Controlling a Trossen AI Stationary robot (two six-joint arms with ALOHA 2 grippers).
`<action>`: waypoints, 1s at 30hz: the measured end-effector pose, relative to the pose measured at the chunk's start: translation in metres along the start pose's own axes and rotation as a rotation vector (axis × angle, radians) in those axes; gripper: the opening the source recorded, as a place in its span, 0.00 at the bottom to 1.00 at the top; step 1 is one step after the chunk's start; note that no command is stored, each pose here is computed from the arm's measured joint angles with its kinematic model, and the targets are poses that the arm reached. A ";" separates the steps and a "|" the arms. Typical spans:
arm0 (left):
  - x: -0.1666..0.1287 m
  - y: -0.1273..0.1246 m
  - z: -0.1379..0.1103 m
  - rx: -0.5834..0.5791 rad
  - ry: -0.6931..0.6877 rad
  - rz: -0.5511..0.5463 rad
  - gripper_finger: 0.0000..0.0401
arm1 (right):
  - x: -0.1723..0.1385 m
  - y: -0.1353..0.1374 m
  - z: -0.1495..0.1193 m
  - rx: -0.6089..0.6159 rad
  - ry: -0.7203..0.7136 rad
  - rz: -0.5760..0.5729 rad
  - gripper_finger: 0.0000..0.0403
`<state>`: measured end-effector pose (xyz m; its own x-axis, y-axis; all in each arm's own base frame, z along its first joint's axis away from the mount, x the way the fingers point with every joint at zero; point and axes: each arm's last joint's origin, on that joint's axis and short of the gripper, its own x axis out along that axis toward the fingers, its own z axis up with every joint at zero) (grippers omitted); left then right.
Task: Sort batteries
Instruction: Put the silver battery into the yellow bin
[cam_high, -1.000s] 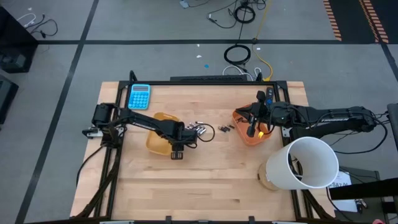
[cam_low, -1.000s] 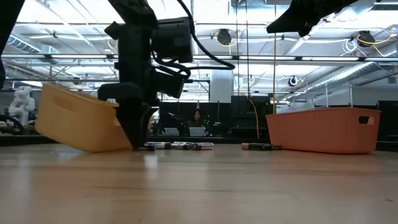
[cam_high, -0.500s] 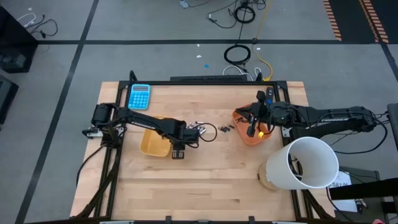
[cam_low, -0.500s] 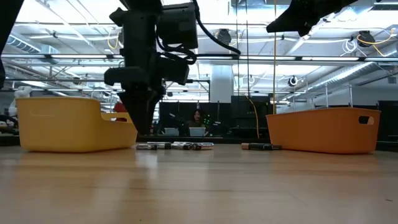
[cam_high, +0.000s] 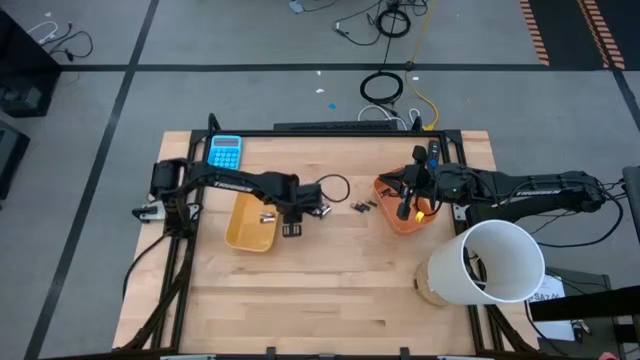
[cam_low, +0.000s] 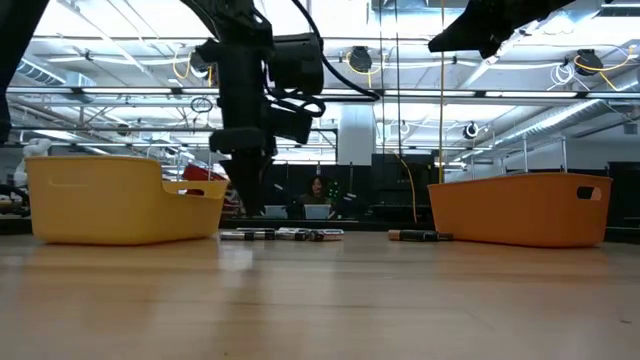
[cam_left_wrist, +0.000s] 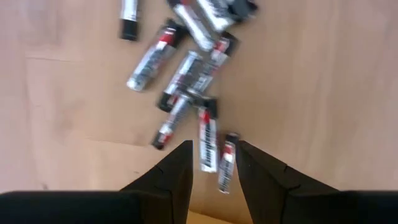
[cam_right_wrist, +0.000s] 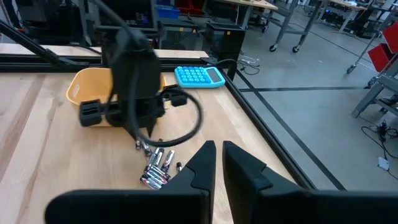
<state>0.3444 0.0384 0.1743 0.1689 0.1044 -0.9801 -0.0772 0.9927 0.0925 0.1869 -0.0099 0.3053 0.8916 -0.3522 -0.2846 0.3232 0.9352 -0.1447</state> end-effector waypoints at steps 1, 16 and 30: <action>0.000 0.003 0.001 -0.008 -0.006 0.002 0.33 | 0.000 0.000 0.000 -0.001 0.000 0.000 0.05; 0.039 0.004 0.003 0.008 0.080 -0.028 0.33 | 0.000 0.000 0.000 -0.007 0.000 0.000 0.05; 0.034 -0.011 0.008 0.156 0.053 0.068 0.11 | 0.000 0.000 -0.001 -0.010 0.007 0.000 0.05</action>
<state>0.3588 0.0316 0.1418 0.1159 0.1722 -0.9782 0.0673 0.9812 0.1807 0.1867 -0.0099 0.3045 0.8892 -0.3525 -0.2916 0.3200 0.9348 -0.1539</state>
